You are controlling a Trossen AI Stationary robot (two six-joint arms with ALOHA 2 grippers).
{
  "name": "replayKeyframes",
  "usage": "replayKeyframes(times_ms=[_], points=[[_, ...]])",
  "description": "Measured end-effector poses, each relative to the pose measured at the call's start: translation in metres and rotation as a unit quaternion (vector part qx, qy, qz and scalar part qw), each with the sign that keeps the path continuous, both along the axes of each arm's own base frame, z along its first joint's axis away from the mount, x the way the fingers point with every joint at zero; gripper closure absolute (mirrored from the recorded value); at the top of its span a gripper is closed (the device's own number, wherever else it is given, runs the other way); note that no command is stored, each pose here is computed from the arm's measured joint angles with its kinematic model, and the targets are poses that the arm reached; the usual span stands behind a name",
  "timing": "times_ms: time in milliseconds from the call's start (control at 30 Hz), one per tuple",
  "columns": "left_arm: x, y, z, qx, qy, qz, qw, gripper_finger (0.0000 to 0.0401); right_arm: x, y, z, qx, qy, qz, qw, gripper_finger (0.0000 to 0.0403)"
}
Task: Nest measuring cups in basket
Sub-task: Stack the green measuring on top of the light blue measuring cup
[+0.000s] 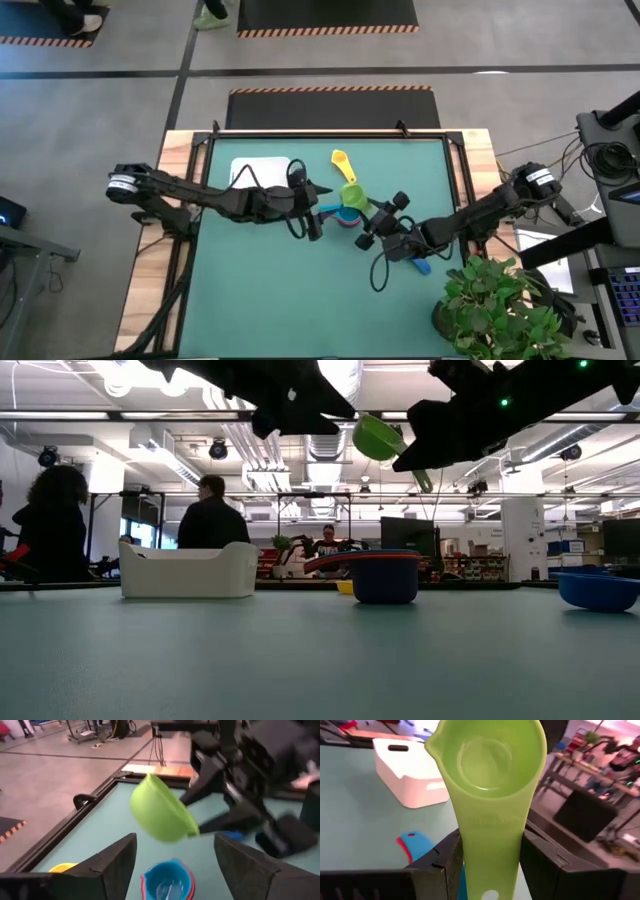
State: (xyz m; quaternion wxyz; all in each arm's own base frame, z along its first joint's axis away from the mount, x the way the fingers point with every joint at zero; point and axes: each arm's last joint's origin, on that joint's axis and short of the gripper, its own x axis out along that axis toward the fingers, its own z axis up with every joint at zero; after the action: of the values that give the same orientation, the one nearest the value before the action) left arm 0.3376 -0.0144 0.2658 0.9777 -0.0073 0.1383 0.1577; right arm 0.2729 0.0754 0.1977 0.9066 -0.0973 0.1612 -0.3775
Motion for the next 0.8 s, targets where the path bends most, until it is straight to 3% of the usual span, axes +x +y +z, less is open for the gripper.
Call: replayKeyframes(times_ms=[300,567,800], points=[[0.016,0.01,-0.017,-0.041,-0.029,0.023,0.998,0.0145,0.019,0.008,-0.001,-0.058,0.026,-0.045,0.997,0.0248],[0.02,0.01,-0.018,-0.033,-0.045,0.021,0.998,0.0145,0.027,0.011,-0.002,-0.063,0.033,-0.044,0.996,0.0248],[0.02,0.01,-0.017,-0.029,-0.046,0.02,0.998,0.0186,0.027,0.011,-0.001,-0.06,0.029,-0.045,0.997,0.0248]])
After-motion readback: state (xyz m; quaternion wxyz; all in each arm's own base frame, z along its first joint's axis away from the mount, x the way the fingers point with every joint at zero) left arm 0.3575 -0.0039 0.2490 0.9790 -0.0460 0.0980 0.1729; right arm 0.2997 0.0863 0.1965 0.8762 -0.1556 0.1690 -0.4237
